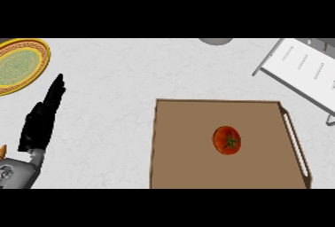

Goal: Pick the tomato from the tray and place it in the tiered basket

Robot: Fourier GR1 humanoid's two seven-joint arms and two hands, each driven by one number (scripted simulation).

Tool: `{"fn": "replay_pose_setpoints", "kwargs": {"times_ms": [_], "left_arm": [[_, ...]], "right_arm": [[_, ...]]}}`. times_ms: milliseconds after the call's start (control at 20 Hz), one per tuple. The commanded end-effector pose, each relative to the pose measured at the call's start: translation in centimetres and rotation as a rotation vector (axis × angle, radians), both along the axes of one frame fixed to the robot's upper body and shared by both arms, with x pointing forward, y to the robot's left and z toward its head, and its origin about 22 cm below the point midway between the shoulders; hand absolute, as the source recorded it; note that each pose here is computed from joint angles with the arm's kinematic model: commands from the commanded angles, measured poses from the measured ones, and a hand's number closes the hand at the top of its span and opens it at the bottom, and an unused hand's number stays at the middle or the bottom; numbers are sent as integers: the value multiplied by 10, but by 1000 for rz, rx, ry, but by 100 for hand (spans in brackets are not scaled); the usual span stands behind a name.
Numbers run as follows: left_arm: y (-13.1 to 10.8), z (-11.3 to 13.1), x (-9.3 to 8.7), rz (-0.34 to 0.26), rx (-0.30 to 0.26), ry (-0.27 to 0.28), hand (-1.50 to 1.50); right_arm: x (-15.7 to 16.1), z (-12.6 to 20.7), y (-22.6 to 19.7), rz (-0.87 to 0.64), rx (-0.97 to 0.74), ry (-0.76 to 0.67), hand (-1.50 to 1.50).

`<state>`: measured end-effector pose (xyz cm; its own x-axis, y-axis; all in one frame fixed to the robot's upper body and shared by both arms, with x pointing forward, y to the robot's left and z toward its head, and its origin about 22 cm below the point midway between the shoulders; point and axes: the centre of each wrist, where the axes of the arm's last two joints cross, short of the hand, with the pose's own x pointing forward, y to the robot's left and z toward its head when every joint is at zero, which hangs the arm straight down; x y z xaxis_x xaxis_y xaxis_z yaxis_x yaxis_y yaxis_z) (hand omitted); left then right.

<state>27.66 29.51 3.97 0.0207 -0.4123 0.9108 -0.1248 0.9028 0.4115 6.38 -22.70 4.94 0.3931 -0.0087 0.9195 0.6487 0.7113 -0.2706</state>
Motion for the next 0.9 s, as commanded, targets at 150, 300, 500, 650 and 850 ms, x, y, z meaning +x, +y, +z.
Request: {"fn": "replay_pose_setpoints", "kwargs": {"times_ms": [150, 300, 500, 650, 850], "left_arm": [[2, 21, 17, -30, 4, -4, 0], [-6, 6, 9, -28, -1, 5, 0], [-11, 5, 13, -32, 5, -4, 0], [-12, -11, 2, -32, 9, -11, 0], [1, 7, 10, -22, 9, -4, 0]], "right_arm": [[10, 51, -18, 2, 35, 133, -150], [31, 55, -21, 0, 79, 185, -150], [47, 64, -6, 72, 130, 258, -150], [62, 67, -6, 74, 130, 321, -150], [77, 59, 0, 88, 135, 385, -150]]}}
